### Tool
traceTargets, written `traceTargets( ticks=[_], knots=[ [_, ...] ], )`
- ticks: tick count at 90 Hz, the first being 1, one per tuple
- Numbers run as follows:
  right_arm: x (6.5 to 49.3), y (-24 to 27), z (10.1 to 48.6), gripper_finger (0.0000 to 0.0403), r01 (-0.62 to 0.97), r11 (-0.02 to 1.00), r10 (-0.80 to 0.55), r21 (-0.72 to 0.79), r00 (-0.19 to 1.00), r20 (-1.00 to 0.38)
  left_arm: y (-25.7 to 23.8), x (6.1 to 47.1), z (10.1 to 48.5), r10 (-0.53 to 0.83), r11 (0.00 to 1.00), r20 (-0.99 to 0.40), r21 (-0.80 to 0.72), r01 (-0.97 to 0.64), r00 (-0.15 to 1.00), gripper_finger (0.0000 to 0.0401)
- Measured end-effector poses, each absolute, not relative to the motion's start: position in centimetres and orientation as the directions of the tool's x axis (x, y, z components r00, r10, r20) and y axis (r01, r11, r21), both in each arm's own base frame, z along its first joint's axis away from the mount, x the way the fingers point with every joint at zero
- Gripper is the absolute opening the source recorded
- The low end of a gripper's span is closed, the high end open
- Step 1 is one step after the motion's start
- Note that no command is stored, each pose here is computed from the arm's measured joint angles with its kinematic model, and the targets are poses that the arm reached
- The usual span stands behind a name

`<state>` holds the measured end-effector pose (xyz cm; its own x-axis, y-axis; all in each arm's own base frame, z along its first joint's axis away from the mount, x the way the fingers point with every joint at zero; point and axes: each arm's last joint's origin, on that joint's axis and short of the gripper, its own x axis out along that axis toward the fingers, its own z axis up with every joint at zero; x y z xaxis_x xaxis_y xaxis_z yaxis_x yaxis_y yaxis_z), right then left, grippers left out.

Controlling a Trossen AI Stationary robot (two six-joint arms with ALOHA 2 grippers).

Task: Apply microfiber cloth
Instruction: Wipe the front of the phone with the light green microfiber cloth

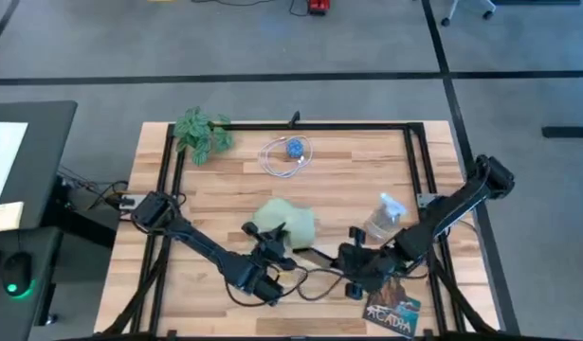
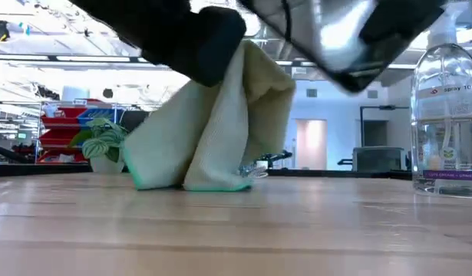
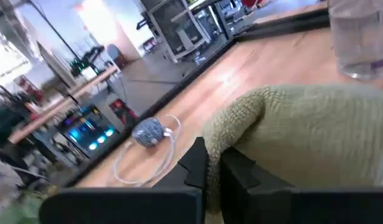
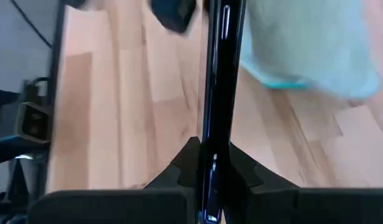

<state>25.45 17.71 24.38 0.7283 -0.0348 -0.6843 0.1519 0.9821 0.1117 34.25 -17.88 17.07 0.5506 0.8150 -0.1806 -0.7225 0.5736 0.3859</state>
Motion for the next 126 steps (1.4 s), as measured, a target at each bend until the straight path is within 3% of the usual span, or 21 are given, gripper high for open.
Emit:
traceTargets(
  ticks=[14,24,40,56,69,93,109,126],
  knots=[
    [24.3,16.8,25.5,0.0017,0.198,0.979,-0.111,0.057,0.738,-0.665,-19.3,36.0,16.7,0.729,0.685,-0.276,0.307,-0.661,0.627,0.0000],
    [23.8,16.2,26.1,0.0017,0.241,0.969,-0.154,0.045,0.742,-0.653,-20.1,37.4,17.2,0.590,0.808,-0.373,0.282,-0.518,0.716,0.0004],
    [23.7,16.2,26.0,0.0017,0.250,0.968,-0.169,0.031,0.736,-0.656,-20.9,37.9,18.2,0.424,0.904,-0.437,0.259,-0.341,0.793,0.0068],
    [24.4,16.5,24.6,0.0017,0.245,0.969,-0.190,-0.016,0.708,-0.680,-21.1,36.1,20.4,0.392,0.918,-0.476,0.253,-0.304,0.787,0.0162],
    [25.1,16.6,23.3,0.0017,0.241,0.970,-0.197,-0.040,0.676,-0.710,-22.1,34.1,22.8,0.350,0.936,-0.473,0.211,-0.282,0.808,0.0201],
    [26.0,16.5,22.5,0.0017,0.227,0.971,-0.216,-0.081,0.670,-0.710,-22.3,32.4,22.3,0.404,0.913,-0.515,0.279,-0.298,0.756,0.0208],
    [25.9,16.5,22.5,0.0018,0.226,0.970,-0.223,-0.092,0.668,-0.710,-21.0,33.6,19.0,0.523,0.851,-0.411,0.308,-0.426,0.747,0.0196],
    [25.9,16.5,22.5,0.0018,0.238,0.966,-0.241,-0.103,0.673,-0.699,-20.6,34.1,19.5,0.520,0.845,-0.291,0.313,-0.434,0.803,0.0192]
  ],
)
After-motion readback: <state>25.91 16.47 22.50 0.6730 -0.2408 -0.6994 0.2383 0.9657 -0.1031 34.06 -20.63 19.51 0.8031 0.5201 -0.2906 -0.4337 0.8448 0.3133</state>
